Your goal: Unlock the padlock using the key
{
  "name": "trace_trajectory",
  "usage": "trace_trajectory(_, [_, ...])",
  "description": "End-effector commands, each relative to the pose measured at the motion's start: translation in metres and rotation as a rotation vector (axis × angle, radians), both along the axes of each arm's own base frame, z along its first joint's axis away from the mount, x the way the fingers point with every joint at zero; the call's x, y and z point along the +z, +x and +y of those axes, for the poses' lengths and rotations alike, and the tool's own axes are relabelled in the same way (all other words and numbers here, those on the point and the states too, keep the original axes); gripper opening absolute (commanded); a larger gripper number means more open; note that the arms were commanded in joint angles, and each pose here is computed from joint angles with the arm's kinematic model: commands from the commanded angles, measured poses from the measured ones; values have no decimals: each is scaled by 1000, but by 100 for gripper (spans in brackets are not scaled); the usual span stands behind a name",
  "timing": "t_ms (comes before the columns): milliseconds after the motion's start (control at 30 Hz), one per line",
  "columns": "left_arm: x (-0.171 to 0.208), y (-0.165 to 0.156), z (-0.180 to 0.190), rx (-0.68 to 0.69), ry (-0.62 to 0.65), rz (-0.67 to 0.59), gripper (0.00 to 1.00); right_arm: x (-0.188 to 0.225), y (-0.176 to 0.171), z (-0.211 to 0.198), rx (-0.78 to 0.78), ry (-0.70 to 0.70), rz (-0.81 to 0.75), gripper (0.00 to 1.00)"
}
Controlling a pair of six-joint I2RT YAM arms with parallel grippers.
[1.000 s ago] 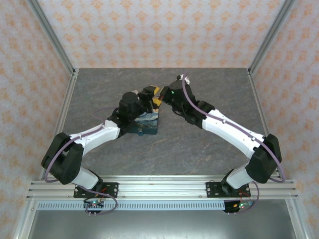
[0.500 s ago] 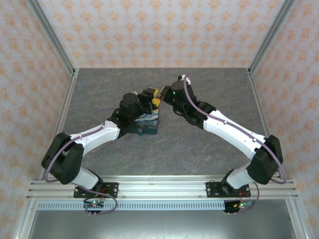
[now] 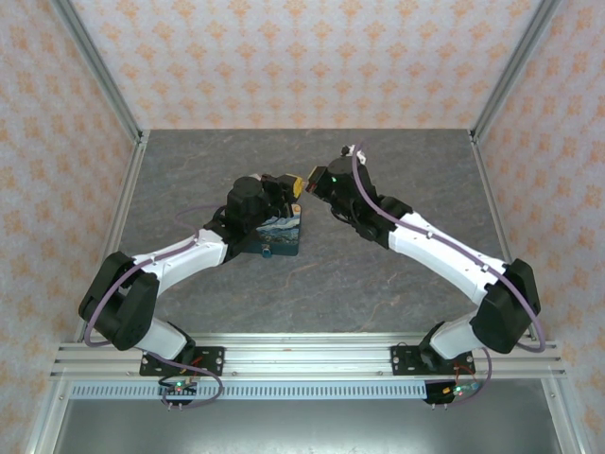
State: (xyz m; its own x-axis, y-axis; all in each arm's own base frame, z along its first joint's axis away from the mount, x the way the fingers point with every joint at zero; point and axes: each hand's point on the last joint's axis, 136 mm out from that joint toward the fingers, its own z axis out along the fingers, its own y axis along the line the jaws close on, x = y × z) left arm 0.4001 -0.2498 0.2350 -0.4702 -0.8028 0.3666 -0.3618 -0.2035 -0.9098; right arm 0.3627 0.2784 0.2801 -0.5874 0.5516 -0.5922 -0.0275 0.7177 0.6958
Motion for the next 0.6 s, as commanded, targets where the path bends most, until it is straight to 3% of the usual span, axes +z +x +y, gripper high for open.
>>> trace_trajectory(0, [-14, 0, -1, 5, 63, 18, 0, 9, -4, -13, -40, 37, -21, 4])
trace_trajectory(100, [-15, 1, -2, -18, 145, -15, 0, -3, -10, -34, -86, 33, -3, 42])
trace_trajectory(133, [-15, 2, -3, -32, 181, -35, 0, -7, -13, -40, -93, 34, 5, 47])
trace_trajectory(333, [4, 5, -28, -265, 461, -309, 0, -34, -28, -76, -77, 81, 42, 49])
trace_trajectory(467, [19, -5, -45, -434, 643, -525, 0, -29, -30, -73, 26, 221, -13, 49])
trace_trajectory(567, [24, -11, -46, -480, 726, -620, 0, -16, -29, -65, 101, 338, -68, 49])
